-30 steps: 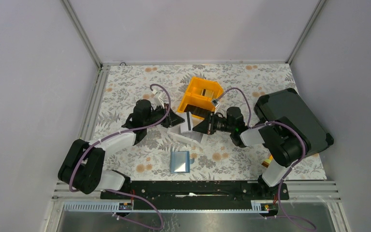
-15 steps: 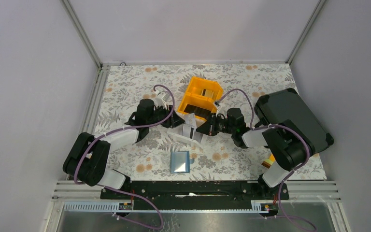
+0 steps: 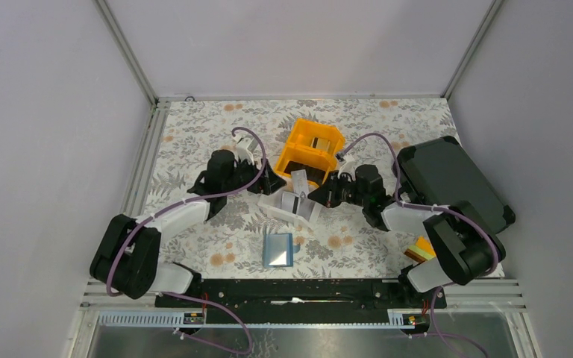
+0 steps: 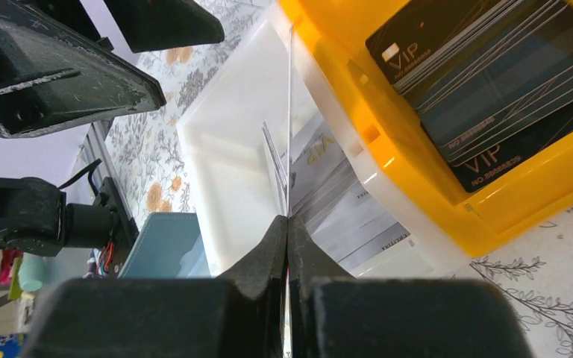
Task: Put the credit cards into the card holder
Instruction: Pick up the credit card from the storage box.
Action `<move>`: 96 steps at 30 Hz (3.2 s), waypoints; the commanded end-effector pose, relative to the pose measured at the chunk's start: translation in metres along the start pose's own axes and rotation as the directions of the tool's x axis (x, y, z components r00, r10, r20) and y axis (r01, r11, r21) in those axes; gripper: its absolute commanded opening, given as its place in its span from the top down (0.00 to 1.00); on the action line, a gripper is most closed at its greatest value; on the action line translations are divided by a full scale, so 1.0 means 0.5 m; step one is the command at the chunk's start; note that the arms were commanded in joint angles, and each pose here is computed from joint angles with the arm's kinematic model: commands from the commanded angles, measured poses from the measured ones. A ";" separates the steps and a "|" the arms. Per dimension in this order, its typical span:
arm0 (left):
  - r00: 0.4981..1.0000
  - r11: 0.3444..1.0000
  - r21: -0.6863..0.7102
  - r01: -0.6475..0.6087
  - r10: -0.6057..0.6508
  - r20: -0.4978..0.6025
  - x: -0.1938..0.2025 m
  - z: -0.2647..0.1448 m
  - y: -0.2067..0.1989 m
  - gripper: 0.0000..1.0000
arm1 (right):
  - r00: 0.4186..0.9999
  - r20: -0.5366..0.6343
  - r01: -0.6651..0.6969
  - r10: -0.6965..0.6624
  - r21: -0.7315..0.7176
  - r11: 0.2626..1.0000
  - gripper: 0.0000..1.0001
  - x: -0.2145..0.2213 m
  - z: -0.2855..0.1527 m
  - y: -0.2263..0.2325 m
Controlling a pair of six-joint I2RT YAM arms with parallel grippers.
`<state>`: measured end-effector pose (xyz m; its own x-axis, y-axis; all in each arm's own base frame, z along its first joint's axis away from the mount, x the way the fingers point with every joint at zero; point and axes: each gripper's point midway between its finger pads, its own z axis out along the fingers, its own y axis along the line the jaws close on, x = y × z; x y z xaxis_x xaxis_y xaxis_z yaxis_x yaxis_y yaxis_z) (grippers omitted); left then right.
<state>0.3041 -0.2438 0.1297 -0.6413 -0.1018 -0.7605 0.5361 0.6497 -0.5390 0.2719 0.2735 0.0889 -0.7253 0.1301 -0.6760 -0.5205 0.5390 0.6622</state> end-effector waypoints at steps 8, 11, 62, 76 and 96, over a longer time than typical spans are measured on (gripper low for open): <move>0.986 0.998 0.042 -0.039 0.032 0.164 -0.120 -0.047 -0.070 0.22 | 0.986 0.079 0.145 -0.149 0.046 0.988 1.00 -0.074 -0.035 0.029; 0.984 0.998 0.057 -0.031 0.021 0.174 -0.127 -0.057 -0.082 0.21 | 0.983 0.094 0.154 -0.157 0.042 0.987 1.00 -0.083 -0.045 0.040; 0.987 0.835 0.550 -0.007 -0.083 0.138 -0.116 -0.175 -0.303 1.00 | 0.981 0.185 0.131 -0.053 -0.440 0.888 0.47 -0.165 -0.123 0.333; 0.990 0.851 0.522 0.050 -0.110 0.084 -0.088 -0.166 -0.284 1.00 | 0.992 0.124 0.056 0.006 -0.484 0.873 1.00 -0.162 -0.116 0.344; 0.993 0.943 0.313 0.115 -0.117 -0.014 -0.010 -0.168 -0.231 0.22 | 0.989 0.146 0.026 0.019 -0.299 0.954 1.00 -0.110 -0.129 0.264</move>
<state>0.1949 -0.2621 0.2319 -0.7198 -0.1486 -0.6782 0.6230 0.2927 -0.7254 0.2073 0.2898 0.2295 -0.7145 0.2165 -0.6653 -0.6327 0.2057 0.7466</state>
